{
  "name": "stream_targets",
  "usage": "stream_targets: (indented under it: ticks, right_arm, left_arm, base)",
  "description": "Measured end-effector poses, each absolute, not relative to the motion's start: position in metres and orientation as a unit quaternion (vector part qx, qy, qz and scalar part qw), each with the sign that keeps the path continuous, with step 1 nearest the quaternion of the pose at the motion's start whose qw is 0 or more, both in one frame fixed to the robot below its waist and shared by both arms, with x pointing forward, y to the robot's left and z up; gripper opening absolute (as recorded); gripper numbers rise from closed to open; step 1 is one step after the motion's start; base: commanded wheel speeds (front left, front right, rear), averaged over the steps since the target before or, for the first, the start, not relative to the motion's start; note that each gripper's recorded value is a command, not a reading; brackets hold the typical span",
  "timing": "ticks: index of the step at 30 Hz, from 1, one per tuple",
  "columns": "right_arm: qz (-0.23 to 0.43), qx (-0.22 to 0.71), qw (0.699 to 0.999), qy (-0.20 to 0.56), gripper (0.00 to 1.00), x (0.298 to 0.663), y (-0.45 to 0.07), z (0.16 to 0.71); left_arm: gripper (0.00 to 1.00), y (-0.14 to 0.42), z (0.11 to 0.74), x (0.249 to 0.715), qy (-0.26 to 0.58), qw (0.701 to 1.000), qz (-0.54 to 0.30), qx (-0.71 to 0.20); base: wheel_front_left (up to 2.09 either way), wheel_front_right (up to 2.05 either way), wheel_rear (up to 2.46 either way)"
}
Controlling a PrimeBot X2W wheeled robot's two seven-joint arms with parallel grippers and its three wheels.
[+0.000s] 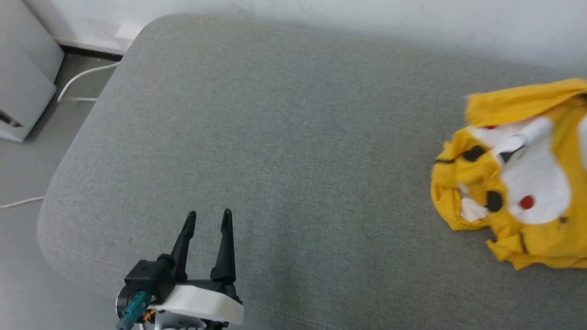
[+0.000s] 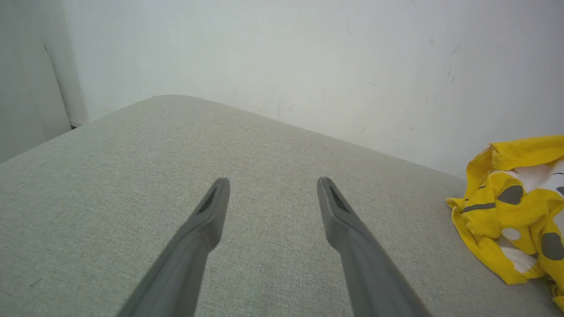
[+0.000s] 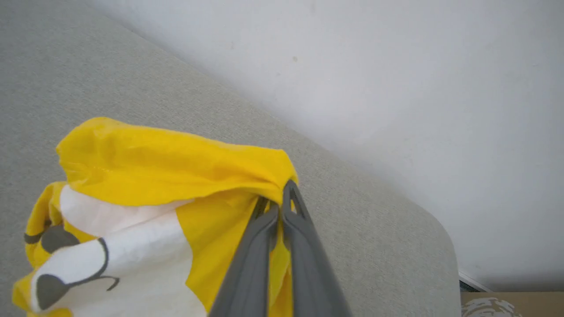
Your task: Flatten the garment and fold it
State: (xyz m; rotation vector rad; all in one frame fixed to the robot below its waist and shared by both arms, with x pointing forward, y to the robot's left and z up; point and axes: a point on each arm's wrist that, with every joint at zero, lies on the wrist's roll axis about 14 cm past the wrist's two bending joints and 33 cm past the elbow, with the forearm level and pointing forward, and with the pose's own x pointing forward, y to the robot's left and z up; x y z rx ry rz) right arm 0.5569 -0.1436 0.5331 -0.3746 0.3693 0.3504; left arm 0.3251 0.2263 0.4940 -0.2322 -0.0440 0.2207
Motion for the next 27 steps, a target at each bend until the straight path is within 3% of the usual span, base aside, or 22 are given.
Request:
stream_targets:
  ticks: [5,6,7,8,15,22,27]
  right_arm:
    - [0.096,-0.233,0.953,0.169,0.00,0.583,-0.196,0.529]
    - [0.084,-0.238,0.952,0.171,0.15,0.586,-0.203,0.525]
    - [0.076,-0.240,0.951,0.177,0.53,0.588,-0.208,0.519]
    - [0.068,-0.237,0.951,0.184,1.00,0.589,-0.211,0.512]
    - [0.089,-0.218,0.948,0.212,1.00,0.580,-0.187,0.469]
    - [0.132,-0.162,0.963,0.168,1.00,0.575,-0.141,0.509]
    - [0.192,-0.132,0.955,0.182,1.00,0.552,-0.098,0.522]
  left_arm:
    - [1.00,0.233,0.488,0.324,-0.010,0.986,0.123,-0.111]
    - [1.00,0.234,0.487,0.325,-0.009,0.986,0.125,-0.110]
    - [1.00,0.236,0.486,0.325,-0.008,0.986,0.127,-0.108]
    - [1.00,0.237,0.486,0.326,-0.007,0.986,0.129,-0.107]
    - [1.00,0.241,0.479,0.325,0.004,0.985,0.137,-0.105]
    - [1.00,0.234,0.486,0.328,-0.009,0.987,0.122,-0.109]
    - [1.00,0.227,0.492,0.330,-0.019,0.987,0.108,-0.113]
  base:
    - [0.00,0.00,0.00]
    - [0.00,0.00,0.00]
    - [0.00,0.00,0.00]
    - [0.00,0.00,0.00]
    - [0.00,0.00,0.00]
    - [0.00,0.00,0.00]
    - [0.00,0.00,0.00]
